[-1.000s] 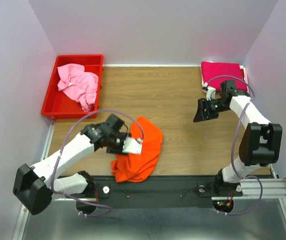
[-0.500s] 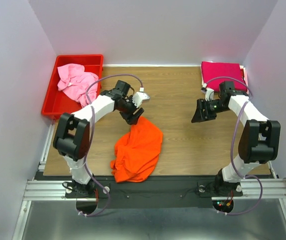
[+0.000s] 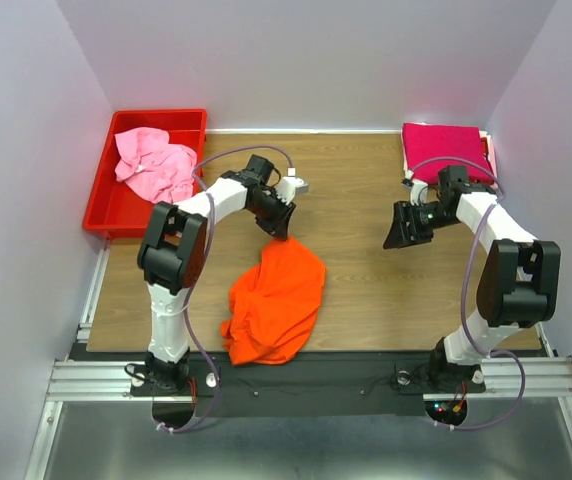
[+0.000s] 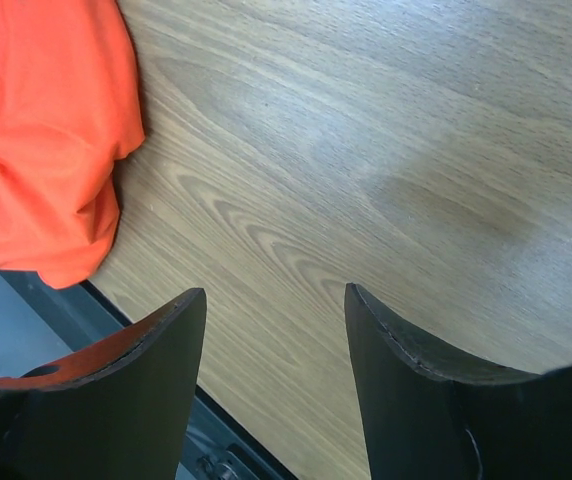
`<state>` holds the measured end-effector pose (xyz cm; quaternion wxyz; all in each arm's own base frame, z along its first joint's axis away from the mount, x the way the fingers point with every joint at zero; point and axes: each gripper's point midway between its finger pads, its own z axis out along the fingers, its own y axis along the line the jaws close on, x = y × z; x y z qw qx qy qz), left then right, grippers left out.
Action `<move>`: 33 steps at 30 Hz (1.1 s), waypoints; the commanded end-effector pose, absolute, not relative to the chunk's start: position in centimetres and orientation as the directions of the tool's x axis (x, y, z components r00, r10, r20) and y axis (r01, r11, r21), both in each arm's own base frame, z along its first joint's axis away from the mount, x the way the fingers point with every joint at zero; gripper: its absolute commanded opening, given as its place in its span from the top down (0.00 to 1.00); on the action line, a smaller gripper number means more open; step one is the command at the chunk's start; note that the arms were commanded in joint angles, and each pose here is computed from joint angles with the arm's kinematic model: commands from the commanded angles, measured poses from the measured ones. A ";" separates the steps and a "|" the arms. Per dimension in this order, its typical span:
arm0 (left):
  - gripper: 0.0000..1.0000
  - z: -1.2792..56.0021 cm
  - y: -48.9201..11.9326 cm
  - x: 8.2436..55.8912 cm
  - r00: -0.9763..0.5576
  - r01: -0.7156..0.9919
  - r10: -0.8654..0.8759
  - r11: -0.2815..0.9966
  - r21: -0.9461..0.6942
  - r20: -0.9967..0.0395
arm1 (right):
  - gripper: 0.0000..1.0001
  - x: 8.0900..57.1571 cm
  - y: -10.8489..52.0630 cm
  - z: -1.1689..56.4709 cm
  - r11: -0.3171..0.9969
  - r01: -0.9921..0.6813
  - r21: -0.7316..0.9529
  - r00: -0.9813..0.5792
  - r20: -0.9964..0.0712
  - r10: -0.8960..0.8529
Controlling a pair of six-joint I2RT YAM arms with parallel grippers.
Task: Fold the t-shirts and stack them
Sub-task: Flatten the tshirt out
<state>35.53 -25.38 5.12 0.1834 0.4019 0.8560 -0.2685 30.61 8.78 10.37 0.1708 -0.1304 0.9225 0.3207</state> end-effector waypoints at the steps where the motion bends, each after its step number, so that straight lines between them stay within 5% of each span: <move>1: 0.90 7.3 -27.6 36.4 -0.621 0.782 0.560 0.486 -0.390 -0.548 | 0.37 31.3 7.8 11.6 0.776 -0.381 0.503 -0.876 -0.465 -0.128; 2: 0.99 7.9 -27.9 36.7 -0.616 0.786 0.557 0.477 -0.393 -0.556 | 0.38 31.4 7.4 11.7 0.783 -0.371 0.499 -0.876 -0.469 -0.117; 8: 1.00 19.4 -33.4 40.0 -0.406 0.895 0.526 0.395 -0.208 -0.747 | 0.41 32.2 4.5 12.6 0.810 -0.328 0.487 -0.864 -0.500 -0.049; 13: 1.00 33.6 -43.8 34.4 -0.035 0.984 0.427 0.175 0.045 -0.904 | 0.41 34.0 1.3 13.9 0.819 -0.263 0.510 -0.849 -0.525 0.054; 16: 1.00 43.6 -43.8 29.9 0.232 0.959 0.252 0.103 0.264 -0.939 | 0.41 34.6 0.4 15.3 0.834 -0.264 0.485 -0.827 -0.559 0.063; 20: 1.00 47.2 -38.0 24.7 0.435 0.887 0.205 0.070 0.457 -0.877 | 0.40 34.8 -0.4 16.7 0.856 -0.267 0.443 -0.800 -0.597 0.059; 24: 1.00 42.8 -32.9 23.1 0.482 0.848 0.380 0.027 0.530 -0.790 | 0.40 34.7 -0.4 17.4 0.861 -0.274 0.429 -0.788 -0.614 0.055; 29: 1.00 26.0 -25.5 22.6 0.263 0.933 0.659 0.012 0.360 -0.705 | 0.40 34.3 -0.2 16.6 0.852 -0.285 0.439 -0.796 -0.603 0.045; 33: 1.00 13.8 -20.1 24.2 0.061 0.954 0.789 0.133 0.267 -0.612 | 0.40 33.6 0.0 14.8 0.845 -0.281 0.455 -0.823 -0.568 0.032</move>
